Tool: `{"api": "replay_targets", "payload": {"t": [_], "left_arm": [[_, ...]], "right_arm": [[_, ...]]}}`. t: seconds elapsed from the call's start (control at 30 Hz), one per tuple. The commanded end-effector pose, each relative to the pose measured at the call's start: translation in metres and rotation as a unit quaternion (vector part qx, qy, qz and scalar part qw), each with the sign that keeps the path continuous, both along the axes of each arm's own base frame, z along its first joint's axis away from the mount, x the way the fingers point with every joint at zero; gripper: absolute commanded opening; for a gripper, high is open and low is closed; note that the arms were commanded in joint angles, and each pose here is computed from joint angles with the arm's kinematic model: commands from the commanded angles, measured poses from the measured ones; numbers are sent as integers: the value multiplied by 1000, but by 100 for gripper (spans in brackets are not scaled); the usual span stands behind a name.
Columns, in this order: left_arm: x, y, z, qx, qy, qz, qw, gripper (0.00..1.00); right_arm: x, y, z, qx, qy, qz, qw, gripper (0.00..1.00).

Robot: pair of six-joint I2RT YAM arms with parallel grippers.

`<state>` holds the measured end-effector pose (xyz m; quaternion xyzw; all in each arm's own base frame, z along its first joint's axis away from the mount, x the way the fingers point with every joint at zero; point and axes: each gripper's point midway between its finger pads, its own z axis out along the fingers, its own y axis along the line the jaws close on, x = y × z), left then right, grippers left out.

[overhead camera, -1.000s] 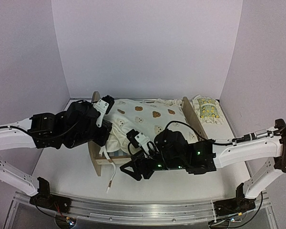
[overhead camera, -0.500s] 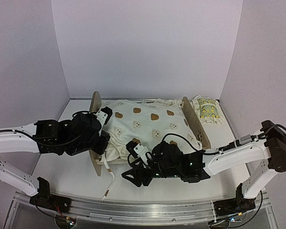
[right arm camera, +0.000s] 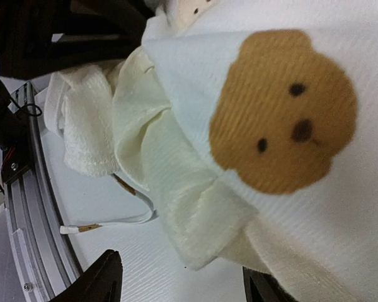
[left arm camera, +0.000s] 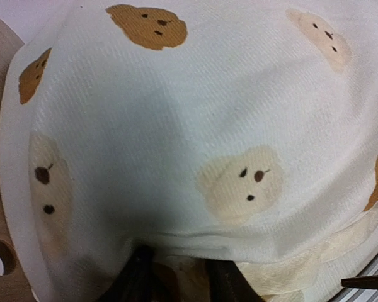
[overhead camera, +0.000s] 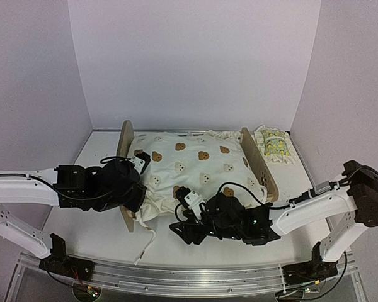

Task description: Set up the pet bed

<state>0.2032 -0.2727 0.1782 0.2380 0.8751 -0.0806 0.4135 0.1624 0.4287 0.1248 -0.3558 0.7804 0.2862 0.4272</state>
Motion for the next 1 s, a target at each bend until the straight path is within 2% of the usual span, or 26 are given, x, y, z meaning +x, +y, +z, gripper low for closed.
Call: {"api": "replay_targets", "payload": {"t": [0.0,0.17,0.37,0.53,0.7,0.83,0.97], "left_arm": [[1,-2,16,-15,6,13,1000,46],[-4,-1,27,-24,20,14,999,61],[-12,-8,52,-45,31,3,998,87],[-14,1,73,-57,28,15,998,99],[-14,23,78,-51,20,48,997,97],[-15,41,77,-46,19,72,996,88],[-17,57,74,-39,20,97,994,86]], "right_arm": [[9,-2,27,27,-25,-27,999,67],[-7,8,18,21,-2,24,999,67],[-22,14,2,7,16,70,997,67],[-20,13,-2,0,9,69,998,66],[-34,33,11,25,24,116,993,64],[-54,57,33,57,36,178,982,56],[-59,75,44,71,33,200,977,50]]}}
